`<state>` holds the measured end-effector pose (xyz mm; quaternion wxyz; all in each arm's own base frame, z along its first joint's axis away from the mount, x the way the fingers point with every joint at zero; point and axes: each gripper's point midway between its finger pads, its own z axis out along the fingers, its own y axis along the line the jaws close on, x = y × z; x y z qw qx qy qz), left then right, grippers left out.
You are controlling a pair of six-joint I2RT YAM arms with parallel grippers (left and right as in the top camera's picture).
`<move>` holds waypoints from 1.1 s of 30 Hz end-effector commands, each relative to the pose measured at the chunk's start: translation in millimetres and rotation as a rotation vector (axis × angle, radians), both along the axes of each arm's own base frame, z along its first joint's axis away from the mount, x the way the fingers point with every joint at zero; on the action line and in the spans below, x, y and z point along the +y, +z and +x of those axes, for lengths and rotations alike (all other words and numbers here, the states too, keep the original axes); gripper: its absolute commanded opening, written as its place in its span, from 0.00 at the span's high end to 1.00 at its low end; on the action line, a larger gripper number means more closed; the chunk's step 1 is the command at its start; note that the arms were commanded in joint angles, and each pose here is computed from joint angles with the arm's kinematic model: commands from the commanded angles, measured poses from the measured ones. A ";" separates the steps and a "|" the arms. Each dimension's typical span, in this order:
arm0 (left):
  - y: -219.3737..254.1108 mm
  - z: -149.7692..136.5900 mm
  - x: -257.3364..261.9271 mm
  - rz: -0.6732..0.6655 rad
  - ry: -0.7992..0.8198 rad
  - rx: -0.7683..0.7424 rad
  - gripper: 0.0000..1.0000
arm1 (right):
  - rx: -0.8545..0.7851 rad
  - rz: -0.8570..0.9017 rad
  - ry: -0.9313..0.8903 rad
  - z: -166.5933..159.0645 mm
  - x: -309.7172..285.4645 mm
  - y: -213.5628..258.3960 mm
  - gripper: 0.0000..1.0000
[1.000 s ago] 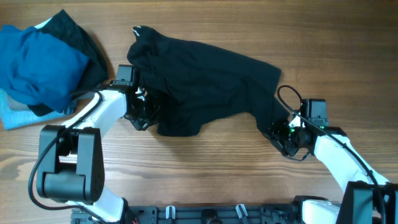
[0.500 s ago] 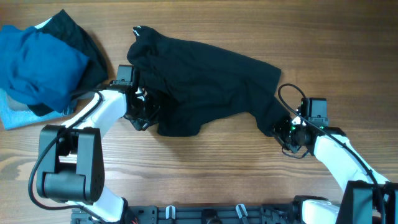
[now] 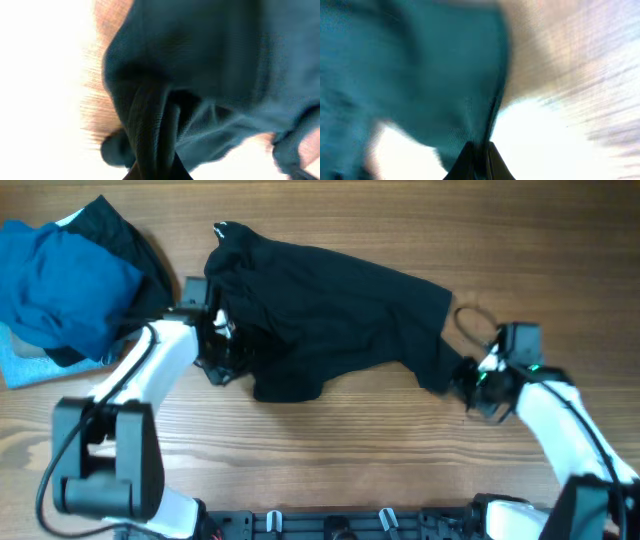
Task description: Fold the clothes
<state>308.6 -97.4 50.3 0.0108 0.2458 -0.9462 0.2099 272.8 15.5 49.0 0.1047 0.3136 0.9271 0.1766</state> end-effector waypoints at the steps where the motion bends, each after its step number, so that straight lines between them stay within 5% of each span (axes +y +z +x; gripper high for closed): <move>1: 71.9 43.2 32.9 0.116 -0.015 -0.249 0.96 | -0.230 -0.182 0.075 43.7 -33.6 93.6 0.96; 12: 236.4 76.6 93.1 0.127 0.108 -0.619 0.96 | -0.373 -0.456 -0.009 49.5 -95.2 235.6 0.96; 19: 325.4 49.3 94.9 -0.095 0.107 -0.845 0.96 | -0.549 -0.535 -0.062 35.7 -114.2 330.4 0.96; 24: 374.0 30.6 103.0 -0.027 0.112 -1.035 0.96 | -0.693 -0.605 -0.119 26.5 -121.1 390.7 0.96; 33: 334.8 90.6 111.1 0.009 0.112 -0.969 0.96 | -0.662 -0.531 -0.033 80.6 -125.2 361.7 0.96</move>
